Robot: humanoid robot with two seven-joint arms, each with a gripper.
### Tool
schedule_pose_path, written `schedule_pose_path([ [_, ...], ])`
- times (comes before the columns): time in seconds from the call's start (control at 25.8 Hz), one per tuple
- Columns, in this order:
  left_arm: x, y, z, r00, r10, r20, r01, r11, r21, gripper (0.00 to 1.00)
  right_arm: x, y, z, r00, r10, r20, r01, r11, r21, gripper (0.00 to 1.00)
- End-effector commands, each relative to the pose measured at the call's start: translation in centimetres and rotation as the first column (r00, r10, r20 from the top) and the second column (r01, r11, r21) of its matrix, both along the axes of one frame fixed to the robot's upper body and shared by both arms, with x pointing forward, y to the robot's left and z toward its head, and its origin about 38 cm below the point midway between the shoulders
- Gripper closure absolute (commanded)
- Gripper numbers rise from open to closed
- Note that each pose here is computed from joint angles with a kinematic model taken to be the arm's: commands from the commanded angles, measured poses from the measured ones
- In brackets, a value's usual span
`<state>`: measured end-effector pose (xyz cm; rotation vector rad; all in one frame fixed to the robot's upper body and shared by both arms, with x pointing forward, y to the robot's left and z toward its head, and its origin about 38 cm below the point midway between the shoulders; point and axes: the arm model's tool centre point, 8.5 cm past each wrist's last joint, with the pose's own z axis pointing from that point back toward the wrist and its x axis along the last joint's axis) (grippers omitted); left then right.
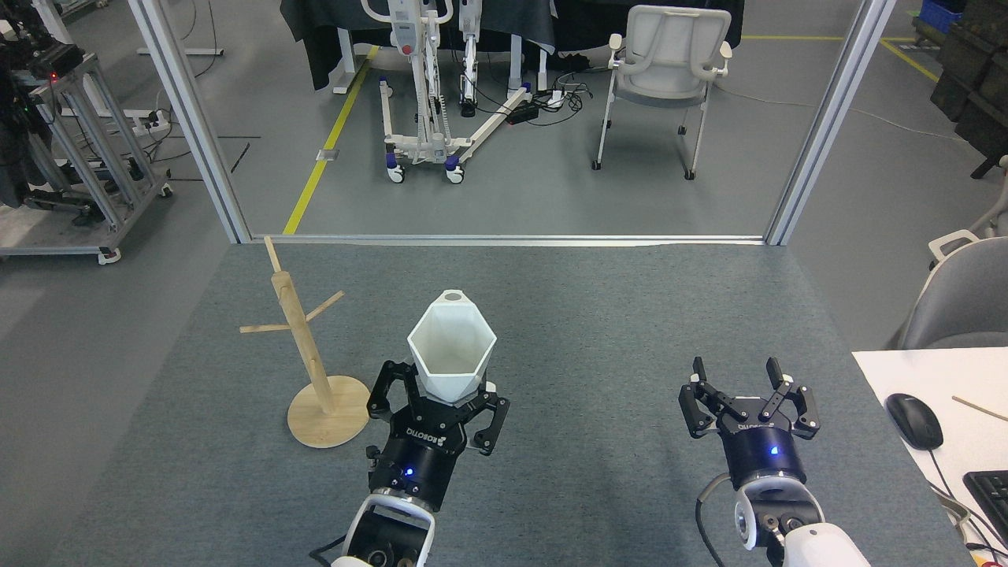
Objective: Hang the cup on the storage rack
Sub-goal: 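Carry the held cup with the left gripper to the wooden stand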
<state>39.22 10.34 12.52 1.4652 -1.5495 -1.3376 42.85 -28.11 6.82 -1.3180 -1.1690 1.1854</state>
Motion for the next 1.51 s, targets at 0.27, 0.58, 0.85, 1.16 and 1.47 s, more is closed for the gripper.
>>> schedule_pose_path([
  [0.27, -3.6, 5.3, -1.5, 0.969, 0.239, 0.061, -0.235, 0.97, -0.055, 0.95, -0.4, -0.4, 0.0, 0.999, -0.034, 0.016, 0.034, 0.999, 0.003, 0.01],
  [0.58, -5.1, 10.7, -4.5, 0.922, 0.387, -0.018, -0.388, 0.922, -0.001, 0.94, -1.4, -3.7, 0.8, 0.991, -0.124, 0.05, 0.123, 0.992, 0.017, 0.01],
  [0.85, -4.3, 13.2, -6.5, 0.877, 0.453, -0.162, -0.439, 0.891, 0.116, 0.94, -5.6, -5.3, -2.2, 0.979, -0.202, -0.005, 0.202, 0.979, 0.017, 0.01],
  [1.16, -2.0, 14.8, -5.0, 0.849, 0.487, -0.205, -0.466, 0.873, 0.142, 0.93, -5.5, -5.4, -2.1, 0.979, -0.202, -0.009, 0.202, 0.979, 0.017, 0.01],
  [1.47, -2.2, 18.4, -3.9, 0.772, 0.61, -0.178, -0.601, 0.792, 0.107, 0.89, -5.1, -5.2, -1.6, 0.98, -0.2, 0.003, 0.2, 0.979, 0.025, 0.01],
])
